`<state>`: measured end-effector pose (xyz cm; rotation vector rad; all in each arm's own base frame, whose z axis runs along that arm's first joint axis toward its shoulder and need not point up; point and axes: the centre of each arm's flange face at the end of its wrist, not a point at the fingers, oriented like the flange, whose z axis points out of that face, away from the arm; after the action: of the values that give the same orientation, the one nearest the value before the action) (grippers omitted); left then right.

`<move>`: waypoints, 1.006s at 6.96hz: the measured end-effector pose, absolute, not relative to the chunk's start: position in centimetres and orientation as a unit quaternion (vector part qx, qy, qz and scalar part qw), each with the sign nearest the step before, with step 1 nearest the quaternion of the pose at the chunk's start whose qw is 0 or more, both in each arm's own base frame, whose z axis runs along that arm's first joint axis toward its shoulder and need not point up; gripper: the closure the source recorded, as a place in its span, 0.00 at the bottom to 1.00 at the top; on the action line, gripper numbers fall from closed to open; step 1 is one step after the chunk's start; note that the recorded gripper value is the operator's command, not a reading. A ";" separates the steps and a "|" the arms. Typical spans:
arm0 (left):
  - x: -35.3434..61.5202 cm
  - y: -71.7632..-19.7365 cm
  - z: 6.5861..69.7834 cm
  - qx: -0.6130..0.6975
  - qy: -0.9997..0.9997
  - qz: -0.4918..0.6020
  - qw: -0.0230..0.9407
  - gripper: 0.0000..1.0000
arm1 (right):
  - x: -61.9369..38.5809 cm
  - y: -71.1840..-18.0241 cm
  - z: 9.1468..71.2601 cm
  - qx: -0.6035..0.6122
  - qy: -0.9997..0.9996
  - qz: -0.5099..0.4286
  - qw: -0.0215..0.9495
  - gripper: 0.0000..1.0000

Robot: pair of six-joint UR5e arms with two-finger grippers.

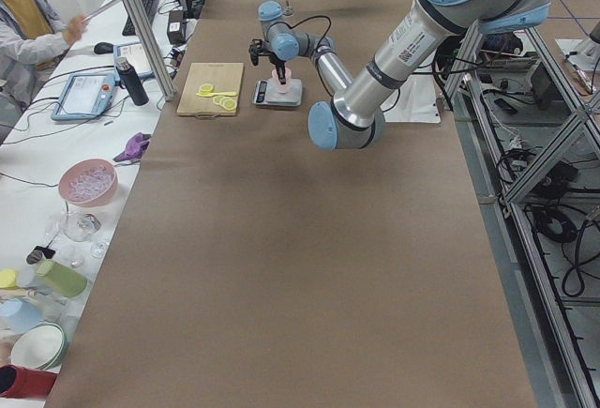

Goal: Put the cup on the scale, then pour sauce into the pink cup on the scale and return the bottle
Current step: 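Carry the pink cup with the left gripper onto the scale and release, then lift the left gripper away from the cup while the right gripper reaches the glass dispenser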

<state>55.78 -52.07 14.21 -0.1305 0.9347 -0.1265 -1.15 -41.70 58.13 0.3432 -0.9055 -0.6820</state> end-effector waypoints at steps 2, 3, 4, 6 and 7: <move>51.9 -54.3 13.4 -0.065 0.467 -0.072 0.879 0.02 | -2.1 -41.6 58.3 0.161 -0.433 -0.332 0.822 0.00; 48.9 -55.1 13.5 -0.074 0.481 -0.075 0.871 0.02 | -3.1 -41.5 58.3 0.161 -0.434 -0.344 0.817 0.00; 46.1 -55.1 14.2 -0.074 0.491 -0.078 0.865 0.02 | -4.0 -41.4 58.1 0.165 -0.435 -0.356 0.810 0.02; 42.4 -54.3 16.0 -0.069 0.499 -0.085 0.860 0.02 | -6.4 -41.2 57.1 0.183 -0.447 -0.375 0.792 0.13; 41.6 -54.3 16.4 -0.067 0.500 -0.088 0.859 0.02 | -7.7 -41.1 56.3 0.197 -0.452 -0.375 0.785 0.13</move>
<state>41.63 -54.25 16.37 -0.1413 1.0495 -0.1842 -7.74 -41.14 56.31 0.4245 -0.9750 -0.8087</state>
